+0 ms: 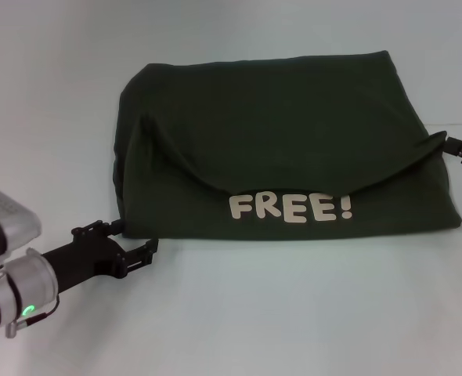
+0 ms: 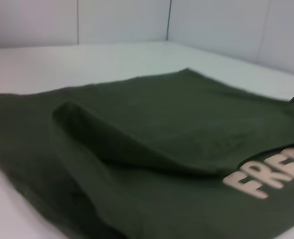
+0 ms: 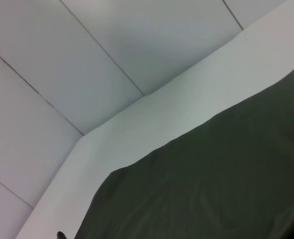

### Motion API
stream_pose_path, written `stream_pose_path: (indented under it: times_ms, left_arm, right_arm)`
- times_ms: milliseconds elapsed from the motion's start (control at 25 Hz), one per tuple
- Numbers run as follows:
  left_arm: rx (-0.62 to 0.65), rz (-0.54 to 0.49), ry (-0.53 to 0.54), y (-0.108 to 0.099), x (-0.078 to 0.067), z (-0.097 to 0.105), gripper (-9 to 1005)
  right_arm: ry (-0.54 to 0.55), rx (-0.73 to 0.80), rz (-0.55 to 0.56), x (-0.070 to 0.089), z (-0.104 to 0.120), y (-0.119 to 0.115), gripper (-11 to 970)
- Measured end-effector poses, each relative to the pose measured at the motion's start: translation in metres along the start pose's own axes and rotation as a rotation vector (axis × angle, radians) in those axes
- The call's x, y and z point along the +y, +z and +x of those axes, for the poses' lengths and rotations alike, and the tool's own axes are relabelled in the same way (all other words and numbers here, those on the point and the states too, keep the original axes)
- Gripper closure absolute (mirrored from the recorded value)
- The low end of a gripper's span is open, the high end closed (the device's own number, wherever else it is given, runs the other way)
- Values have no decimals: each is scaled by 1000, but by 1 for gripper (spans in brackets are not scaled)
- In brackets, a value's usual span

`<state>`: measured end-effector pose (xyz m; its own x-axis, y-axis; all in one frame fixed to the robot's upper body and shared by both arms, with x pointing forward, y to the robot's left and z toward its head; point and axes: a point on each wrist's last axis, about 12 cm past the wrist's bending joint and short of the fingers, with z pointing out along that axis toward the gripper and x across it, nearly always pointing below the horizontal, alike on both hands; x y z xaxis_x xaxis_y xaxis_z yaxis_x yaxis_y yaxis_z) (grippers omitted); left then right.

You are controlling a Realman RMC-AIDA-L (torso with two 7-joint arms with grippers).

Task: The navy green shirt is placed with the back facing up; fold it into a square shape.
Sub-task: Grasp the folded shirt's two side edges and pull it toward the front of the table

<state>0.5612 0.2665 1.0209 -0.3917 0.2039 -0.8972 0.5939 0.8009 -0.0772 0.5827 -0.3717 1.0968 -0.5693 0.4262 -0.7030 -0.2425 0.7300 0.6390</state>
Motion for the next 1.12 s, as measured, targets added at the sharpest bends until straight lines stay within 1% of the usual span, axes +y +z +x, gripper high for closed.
stream_pose_path:
  times_ms: [120,360,640,1000,1120]
  left_arm:
    - [19,-18,6,4,1,0,233]
    - [29,-30,16,5,3,-1,231]
    - [40,9,44,10,-4,-3,232]
    - [38,20,49,11,-5,-5,304]
    - [39,5,45,12,-3,-6,329]
  right_arm:
    - [6,-1,7,-1,2,-1,243]
    - [17,0,16,-3,7,-2,243]
    - [27,2,25,-6,11,-5,243]
    - [34,3,31,-8,15,-7,243]
    - [36,4,32,-8,16,-8,244]
